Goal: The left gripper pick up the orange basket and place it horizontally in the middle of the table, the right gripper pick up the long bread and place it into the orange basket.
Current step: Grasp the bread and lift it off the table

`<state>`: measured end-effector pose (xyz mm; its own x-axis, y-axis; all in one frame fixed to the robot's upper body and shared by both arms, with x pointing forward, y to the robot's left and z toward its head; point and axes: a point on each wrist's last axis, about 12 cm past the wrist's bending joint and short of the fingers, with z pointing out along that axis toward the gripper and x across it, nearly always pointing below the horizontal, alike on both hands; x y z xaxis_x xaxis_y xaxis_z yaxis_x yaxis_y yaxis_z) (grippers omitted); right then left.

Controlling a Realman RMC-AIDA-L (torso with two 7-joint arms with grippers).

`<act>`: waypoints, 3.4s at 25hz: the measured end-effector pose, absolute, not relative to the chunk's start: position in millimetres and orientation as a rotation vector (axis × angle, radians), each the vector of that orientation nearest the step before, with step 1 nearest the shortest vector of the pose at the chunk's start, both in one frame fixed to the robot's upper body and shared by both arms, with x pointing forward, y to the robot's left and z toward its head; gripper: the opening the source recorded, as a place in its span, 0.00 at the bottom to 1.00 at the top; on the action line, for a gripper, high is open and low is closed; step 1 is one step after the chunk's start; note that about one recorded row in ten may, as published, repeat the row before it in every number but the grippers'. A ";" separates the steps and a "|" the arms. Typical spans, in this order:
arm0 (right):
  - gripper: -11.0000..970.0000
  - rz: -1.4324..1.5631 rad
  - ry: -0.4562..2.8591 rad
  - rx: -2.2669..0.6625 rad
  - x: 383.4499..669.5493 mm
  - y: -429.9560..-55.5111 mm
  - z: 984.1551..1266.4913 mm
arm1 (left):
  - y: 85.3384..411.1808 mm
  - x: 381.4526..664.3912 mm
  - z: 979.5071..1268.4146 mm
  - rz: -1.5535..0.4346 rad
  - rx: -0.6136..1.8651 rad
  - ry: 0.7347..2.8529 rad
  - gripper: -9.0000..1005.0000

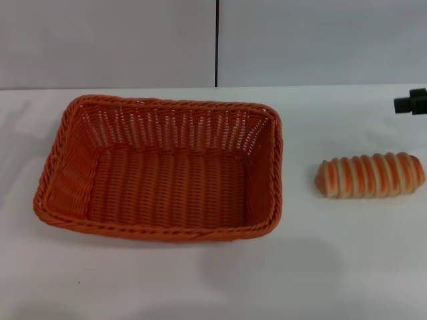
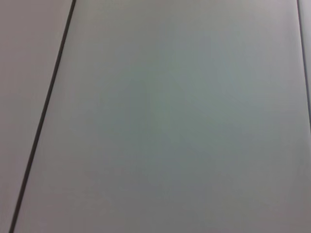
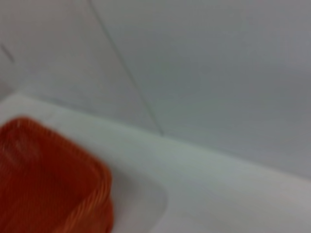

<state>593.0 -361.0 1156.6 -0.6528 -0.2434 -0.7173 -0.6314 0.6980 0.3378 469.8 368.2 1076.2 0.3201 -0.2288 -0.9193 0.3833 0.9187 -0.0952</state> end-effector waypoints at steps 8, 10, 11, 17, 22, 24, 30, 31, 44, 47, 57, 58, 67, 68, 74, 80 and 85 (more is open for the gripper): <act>0.58 0.680 2.440 -0.896 600.4 -349.6 1165.8 | 364.5 475.2 1076.5 -0.416 0.156 1.184 0.78; 0.58 0.660 2.462 -0.939 600.9 -346.5 1164.9 | 364.3 475.2 1076.2 -0.417 0.154 1.185 0.78; 0.58 0.655 2.469 -0.957 601.0 -344.6 1164.1 | 364.0 475.2 1075.9 -0.418 0.153 1.186 0.78; 0.57 0.628 2.511 -1.020 600.9 -336.3 1158.5 | 363.3 475.4 1075.9 -0.434 0.142 1.186 0.78; 0.57 0.599 2.542 -1.045 600.4 -332.3 1155.5 | 363.0 475.5 1075.9 -0.446 0.131 1.184 0.78; 0.57 0.579 2.544 -1.042 601.4 -333.1 1154.8 | 362.8 475.8 1075.7 -0.446 0.130 1.186 0.78; 0.57 0.542 2.537 -1.026 603.6 -332.6 1149.6 | 361.6 476.5 1074.7 -0.454 0.126 1.191 0.78; 0.57 0.536 2.536 -1.028 603.9 -331.4 1147.8 | 361.1 476.7 1074.3 -0.456 0.123 1.193 0.78; 0.57 0.512 2.551 -1.035 603.3 -326.8 1137.5 | 357.9 479.2 1070.5 -0.468 0.101 1.212 0.78; 0.57 0.514 2.556 -1.032 602.8 -326.9 1135.8 | 357.9 479.2 1070.5 -0.468 0.101 1.212 0.78; 0.56 0.512 2.575 -1.037 603.2 -323.0 1127.3 | 356.8 478.7 1069.1 -0.473 0.094 1.216 0.78; 0.56 0.511 2.574 -1.037 603.3 -322.5 1126.9 | 356.6 478.6 1068.9 -0.474 0.093 1.217 0.78; 0.56 0.522 2.579 -1.033 602.8 -318.0 1121.1 | 356.6 478.5 1068.8 -0.480 0.089 1.218 0.78; 0.56 0.523 2.580 -1.032 602.8 -317.7 1120.6 | 356.6 478.5 1068.8 -0.480 0.089 1.218 0.78; 0.56 0.521 2.580 -1.029 603.0 -317.3 1119.5 | 357.1 478.1 1068.6 -0.480 0.088 1.219 0.78; 0.56 0.519 2.584 -1.031 602.5 -316.2 1118.1 | 357.3 476.5 1068.8 -0.482 0.089 1.214 0.78; 0.47 0.514 2.583 -1.033 601.5 -314.3 1116.0 | 358.0 475.2 1068.1 -0.480 0.087 1.217 0.78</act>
